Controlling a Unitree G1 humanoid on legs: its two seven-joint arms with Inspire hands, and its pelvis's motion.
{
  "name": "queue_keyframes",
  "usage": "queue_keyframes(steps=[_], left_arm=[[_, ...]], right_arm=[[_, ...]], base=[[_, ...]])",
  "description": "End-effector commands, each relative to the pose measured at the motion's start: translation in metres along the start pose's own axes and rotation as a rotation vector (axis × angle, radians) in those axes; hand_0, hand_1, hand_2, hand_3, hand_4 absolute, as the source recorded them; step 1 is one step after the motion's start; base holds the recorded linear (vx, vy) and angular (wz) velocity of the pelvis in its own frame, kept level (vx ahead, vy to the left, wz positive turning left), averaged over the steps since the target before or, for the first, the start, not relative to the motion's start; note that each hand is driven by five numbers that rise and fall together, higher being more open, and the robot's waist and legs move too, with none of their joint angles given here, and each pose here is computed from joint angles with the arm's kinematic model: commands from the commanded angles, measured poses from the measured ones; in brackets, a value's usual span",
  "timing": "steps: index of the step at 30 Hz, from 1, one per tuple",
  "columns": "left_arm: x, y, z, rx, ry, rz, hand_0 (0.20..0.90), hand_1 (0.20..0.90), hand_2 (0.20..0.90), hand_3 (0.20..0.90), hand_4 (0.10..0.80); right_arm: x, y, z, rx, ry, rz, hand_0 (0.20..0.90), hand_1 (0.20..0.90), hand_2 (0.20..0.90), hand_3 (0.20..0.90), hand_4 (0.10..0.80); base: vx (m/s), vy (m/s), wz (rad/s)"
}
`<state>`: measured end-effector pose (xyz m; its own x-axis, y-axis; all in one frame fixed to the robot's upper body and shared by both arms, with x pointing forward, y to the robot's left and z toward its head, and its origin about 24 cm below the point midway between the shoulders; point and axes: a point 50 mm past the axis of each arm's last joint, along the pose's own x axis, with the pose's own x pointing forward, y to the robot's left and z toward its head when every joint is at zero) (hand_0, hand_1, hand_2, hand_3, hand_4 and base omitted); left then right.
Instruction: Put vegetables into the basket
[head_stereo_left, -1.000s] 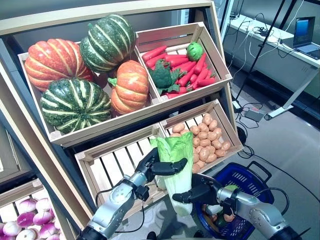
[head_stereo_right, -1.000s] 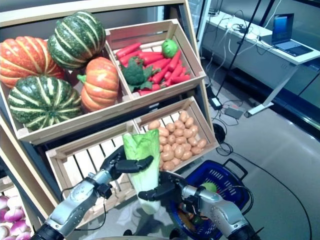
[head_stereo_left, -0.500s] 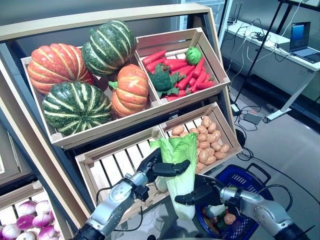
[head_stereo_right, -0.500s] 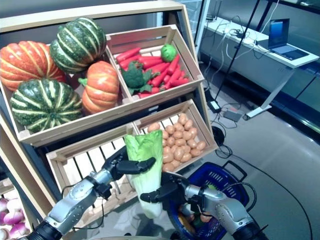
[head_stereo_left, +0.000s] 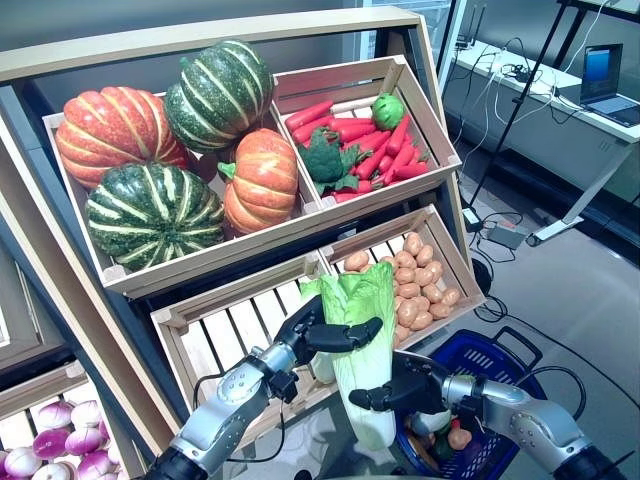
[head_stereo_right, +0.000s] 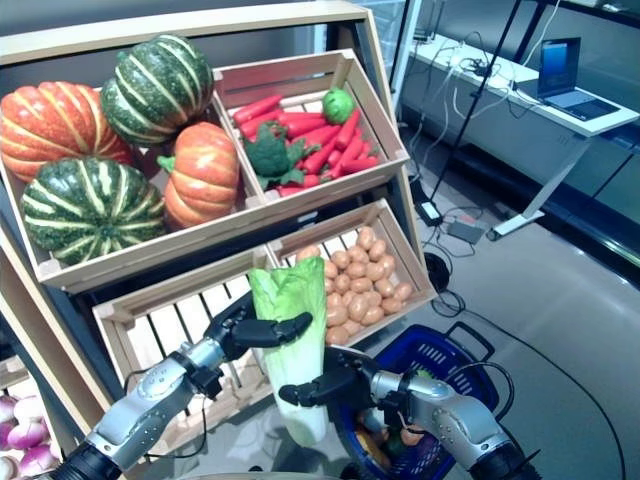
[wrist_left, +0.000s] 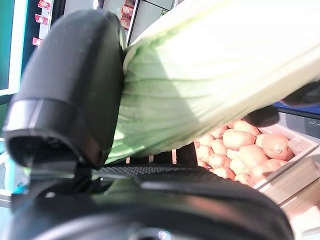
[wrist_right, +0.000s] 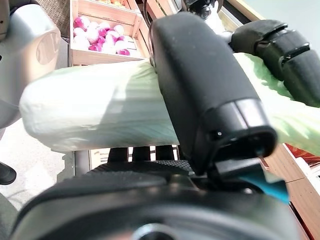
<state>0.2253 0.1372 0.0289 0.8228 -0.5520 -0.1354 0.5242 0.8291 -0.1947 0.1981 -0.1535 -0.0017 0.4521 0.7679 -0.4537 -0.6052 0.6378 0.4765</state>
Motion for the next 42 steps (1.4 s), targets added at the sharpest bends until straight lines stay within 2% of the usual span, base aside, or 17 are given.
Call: queue_keyframes(steps=[1,9,10,11,12,24,29,34,42], left_arm=[[0.02,-0.024,0.069,0.08,-0.349,-0.158,0.3,0.3,0.3,0.3,0.4],[0.019,-0.022,0.069,0.084,-0.342,-0.142,0.3,0.3,0.3,0.3,0.4],[0.019,-0.021,0.068,0.086,-0.336,-0.141,0.359,0.359,0.359,0.359,0.439],[0.018,-0.02,0.067,0.091,-0.325,-0.146,0.848,0.848,0.848,0.848,0.765],[0.017,-0.019,0.067,0.089,-0.321,-0.14,0.9,0.9,0.9,0.9,0.8],[0.017,-0.015,0.06,0.043,-0.29,-0.106,0.9,0.9,0.9,0.9,0.8],[0.013,-0.007,0.057,-0.035,-0.292,-0.072,0.9,0.9,0.9,0.9,0.8],[0.008,-0.001,0.057,-0.077,-0.298,-0.033,0.9,0.9,0.9,0.9,0.8],[0.007,0.007,0.059,-0.086,-0.305,0.006,0.9,0.9,0.9,0.9,0.8]], right_arm=[[0.012,0.036,0.035,-0.033,-0.156,0.274,0.3,0.3,0.3,0.3,0.4],[0.012,0.034,0.036,-0.029,-0.168,0.261,0.3,0.3,0.3,0.3,0.4],[0.012,0.034,0.036,-0.025,-0.171,0.258,0.3,0.3,0.3,0.3,0.4],[0.012,0.034,0.036,-0.022,-0.173,0.259,0.3,0.3,0.3,0.3,0.4],[0.012,0.035,0.036,-0.022,-0.174,0.259,0.3,0.3,0.3,0.3,0.4],[0.01,0.03,0.042,0.019,-0.271,0.213,0.3,0.3,0.3,0.3,0.4],[0.001,0.022,0.056,0.068,-0.431,0.154,0.3,0.3,0.3,0.3,0.4],[-0.018,0.007,0.075,0.145,-0.681,0.016,0.3,0.3,0.3,0.3,0.4],[-0.04,-0.008,0.088,0.188,-0.893,-0.093,0.3,0.3,0.3,0.3,0.4]], base=[[0.0,0.0,0.0],[0.0,0.0,0.0],[0.0,0.0,0.0],[0.0,0.0,0.0],[0.0,0.0,0.0],[0.0,0.0,0.0],[0.0,0.0,0.0],[0.0,0.0,0.0],[-0.007,0.001,-0.01]])
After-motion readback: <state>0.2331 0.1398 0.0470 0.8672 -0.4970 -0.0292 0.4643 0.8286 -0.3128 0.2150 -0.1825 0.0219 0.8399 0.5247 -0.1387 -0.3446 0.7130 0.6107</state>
